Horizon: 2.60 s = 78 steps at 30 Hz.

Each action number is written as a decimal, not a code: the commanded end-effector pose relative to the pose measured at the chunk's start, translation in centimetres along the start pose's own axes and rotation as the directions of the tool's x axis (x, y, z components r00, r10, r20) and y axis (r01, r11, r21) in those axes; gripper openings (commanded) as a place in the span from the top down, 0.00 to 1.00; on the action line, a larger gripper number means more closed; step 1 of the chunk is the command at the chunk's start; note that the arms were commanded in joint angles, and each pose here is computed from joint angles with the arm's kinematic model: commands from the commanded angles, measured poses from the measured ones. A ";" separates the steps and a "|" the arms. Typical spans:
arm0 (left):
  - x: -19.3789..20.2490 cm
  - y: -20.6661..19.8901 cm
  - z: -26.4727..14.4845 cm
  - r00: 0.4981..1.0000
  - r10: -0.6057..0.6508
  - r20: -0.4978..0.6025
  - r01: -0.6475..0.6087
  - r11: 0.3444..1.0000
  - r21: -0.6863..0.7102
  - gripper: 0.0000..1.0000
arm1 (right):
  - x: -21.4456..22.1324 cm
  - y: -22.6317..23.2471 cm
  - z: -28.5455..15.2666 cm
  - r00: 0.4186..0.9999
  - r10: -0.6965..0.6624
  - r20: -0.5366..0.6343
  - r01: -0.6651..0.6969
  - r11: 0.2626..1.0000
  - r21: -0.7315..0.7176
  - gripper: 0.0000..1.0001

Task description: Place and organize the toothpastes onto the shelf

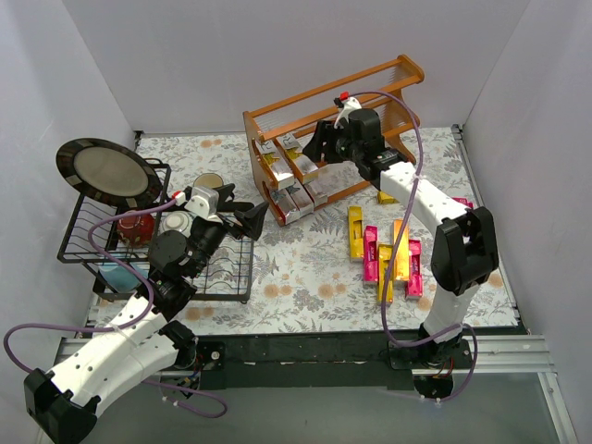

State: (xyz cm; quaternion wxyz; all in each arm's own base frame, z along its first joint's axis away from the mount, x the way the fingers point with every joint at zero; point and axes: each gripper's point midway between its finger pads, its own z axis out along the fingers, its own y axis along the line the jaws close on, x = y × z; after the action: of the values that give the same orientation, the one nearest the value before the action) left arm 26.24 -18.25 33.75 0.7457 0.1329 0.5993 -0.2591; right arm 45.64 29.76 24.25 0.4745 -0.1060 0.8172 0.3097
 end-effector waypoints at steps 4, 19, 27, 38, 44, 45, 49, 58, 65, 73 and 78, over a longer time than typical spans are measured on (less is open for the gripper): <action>-1.2 -0.1 0.1 1.000 0.010 0.023 -0.011 1.000 0.007 0.02 | -0.5 2.2 2.0 0.997 0.056 0.045 -0.049 0.988 -0.145 0.34; -1.5 -0.3 0.0 0.999 0.010 0.031 -0.010 1.000 0.020 0.02 | 2.0 3.2 3.9 0.997 0.082 -0.006 -0.081 0.960 -0.267 0.47; -1.4 -0.3 0.0 1.000 0.010 0.030 -0.011 1.000 0.021 0.02 | 2.4 3.4 4.2 0.994 0.111 -0.011 -0.110 0.955 -0.275 0.48; -1.3 -0.2 0.0 1.000 0.009 0.027 -0.010 1.000 0.018 0.02 | 2.2 2.7 4.9 0.993 0.119 0.013 -0.113 0.966 -0.235 0.48; -1.3 -0.3 0.0 1.000 0.009 0.027 -0.010 1.000 0.019 0.02 | 1.9 2.5 5.2 0.992 0.121 0.026 -0.112 0.968 -0.226 0.48; -1.3 -0.3 0.0 1.000 0.009 0.027 -0.010 1.000 0.019 0.02 | 1.8 2.5 5.2 0.992 0.121 0.030 -0.111 0.968 -0.223 0.48; -1.4 -0.3 0.0 1.000 0.008 0.028 -0.008 1.000 0.020 0.02 | 1.6 2.0 5.4 0.991 0.128 0.041 -0.117 0.973 -0.198 0.48; -1.4 -0.3 0.0 1.000 0.008 0.028 -0.009 1.000 0.021 0.02 | 1.2 1.8 5.3 0.987 0.141 0.072 -0.125 0.974 -0.188 0.53; -1.4 -0.3 0.0 1.000 0.006 0.030 -0.007 1.000 0.020 0.02 | 1.5 3.2 5.4 0.991 0.122 0.052 -0.107 0.966 -0.234 0.54; -1.5 -0.3 0.0 0.999 0.008 0.031 -0.009 1.000 0.021 0.02 | 1.6 4.0 5.2 0.995 0.091 0.036 -0.079 0.965 -0.252 0.51; -1.6 -0.2 -0.1 0.999 0.008 0.034 -0.009 1.000 0.020 0.02 | 0.5 3.7 4.3 0.995 0.074 0.070 -0.058 0.975 -0.213 0.37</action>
State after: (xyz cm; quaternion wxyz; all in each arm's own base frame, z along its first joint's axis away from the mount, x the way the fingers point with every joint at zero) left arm 26.14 -18.38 33.78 0.7447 0.1389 0.5974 -0.2631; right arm 47.03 34.96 21.42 0.4590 -0.1000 0.7780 0.4172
